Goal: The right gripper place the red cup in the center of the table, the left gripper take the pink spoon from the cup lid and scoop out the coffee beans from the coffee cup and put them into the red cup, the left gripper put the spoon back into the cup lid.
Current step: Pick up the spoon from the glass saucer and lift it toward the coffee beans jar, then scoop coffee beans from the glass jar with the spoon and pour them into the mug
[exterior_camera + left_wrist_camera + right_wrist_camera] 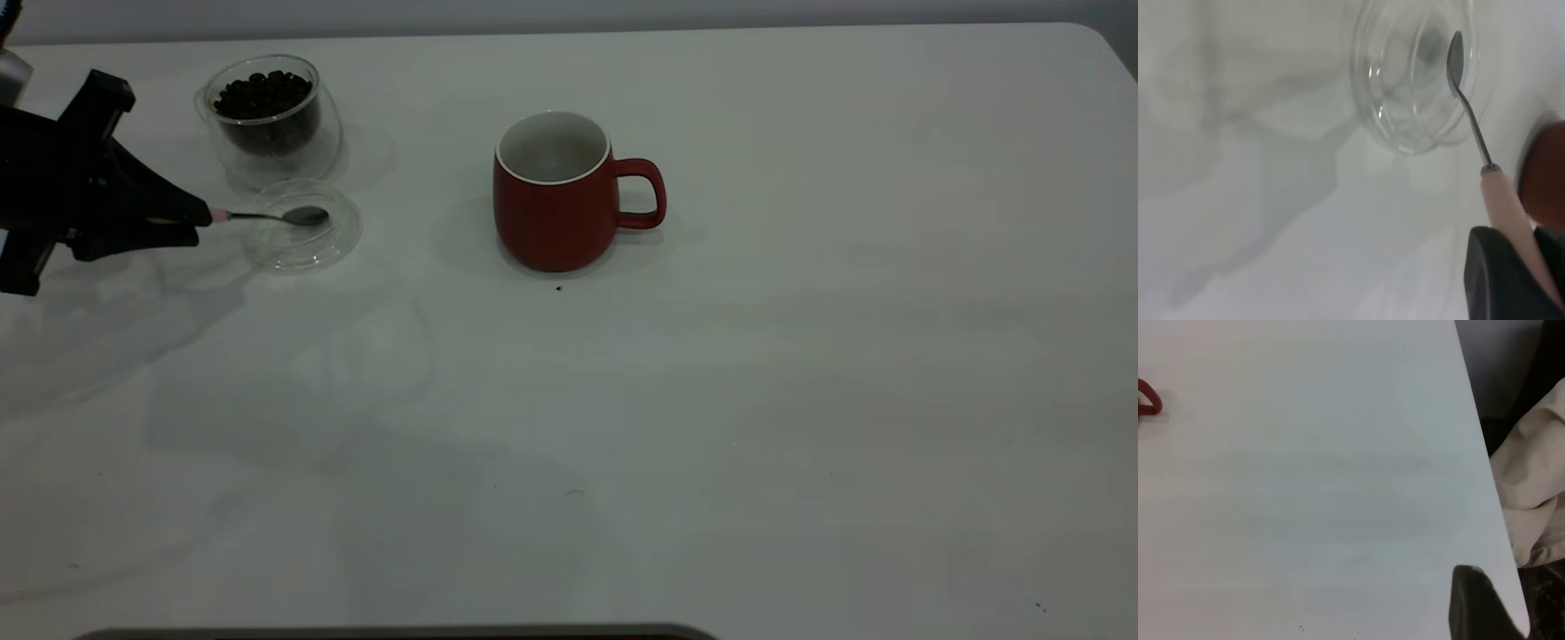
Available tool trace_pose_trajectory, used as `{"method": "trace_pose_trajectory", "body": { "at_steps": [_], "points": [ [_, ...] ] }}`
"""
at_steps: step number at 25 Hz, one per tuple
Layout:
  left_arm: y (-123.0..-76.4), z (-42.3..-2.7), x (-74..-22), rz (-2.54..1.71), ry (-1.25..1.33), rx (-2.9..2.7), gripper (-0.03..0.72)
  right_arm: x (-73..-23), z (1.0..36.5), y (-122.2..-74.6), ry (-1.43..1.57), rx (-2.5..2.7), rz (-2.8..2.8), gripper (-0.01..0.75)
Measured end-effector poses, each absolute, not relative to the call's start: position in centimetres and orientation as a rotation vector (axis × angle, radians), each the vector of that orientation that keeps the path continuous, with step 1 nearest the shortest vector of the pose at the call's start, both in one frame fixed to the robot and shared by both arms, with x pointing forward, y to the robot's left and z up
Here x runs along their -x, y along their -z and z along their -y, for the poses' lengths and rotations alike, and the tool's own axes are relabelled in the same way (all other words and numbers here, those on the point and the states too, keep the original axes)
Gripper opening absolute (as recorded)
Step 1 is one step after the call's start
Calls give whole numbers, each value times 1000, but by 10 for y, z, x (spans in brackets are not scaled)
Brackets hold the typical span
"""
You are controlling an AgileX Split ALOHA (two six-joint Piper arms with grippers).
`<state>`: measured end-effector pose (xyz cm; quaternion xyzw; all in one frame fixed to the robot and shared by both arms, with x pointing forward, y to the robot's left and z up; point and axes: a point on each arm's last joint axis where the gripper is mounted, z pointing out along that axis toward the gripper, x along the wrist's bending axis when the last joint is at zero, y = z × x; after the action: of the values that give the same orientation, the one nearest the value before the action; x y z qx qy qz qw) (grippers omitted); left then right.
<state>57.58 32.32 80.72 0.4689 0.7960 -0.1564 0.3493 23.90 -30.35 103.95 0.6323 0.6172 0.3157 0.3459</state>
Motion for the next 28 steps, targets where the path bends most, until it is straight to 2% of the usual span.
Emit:
{"method": "trace_pose_trajectory", "body": {
  "at_steps": [11, 15, 22, 28],
  "points": [
    [-867, -323, -568, -1997, 400, -1401, 121, -239, 304, -1040, -819, -1641, -1602, 239],
    [-897, -325, -568, -1915, 319, -1523, 121, -239, 304, -1040, -819, -1641, -1602, 239],
    [-954, -338, -604, -1730, 28, -1646, 121, -239, 304, -1040, -819, -1641, -1602, 239],
    [-954, -362, -634, -1724, -32, -1668, 121, -239, 304, -1040, -819, -1641, -1602, 239]
  ]
}}
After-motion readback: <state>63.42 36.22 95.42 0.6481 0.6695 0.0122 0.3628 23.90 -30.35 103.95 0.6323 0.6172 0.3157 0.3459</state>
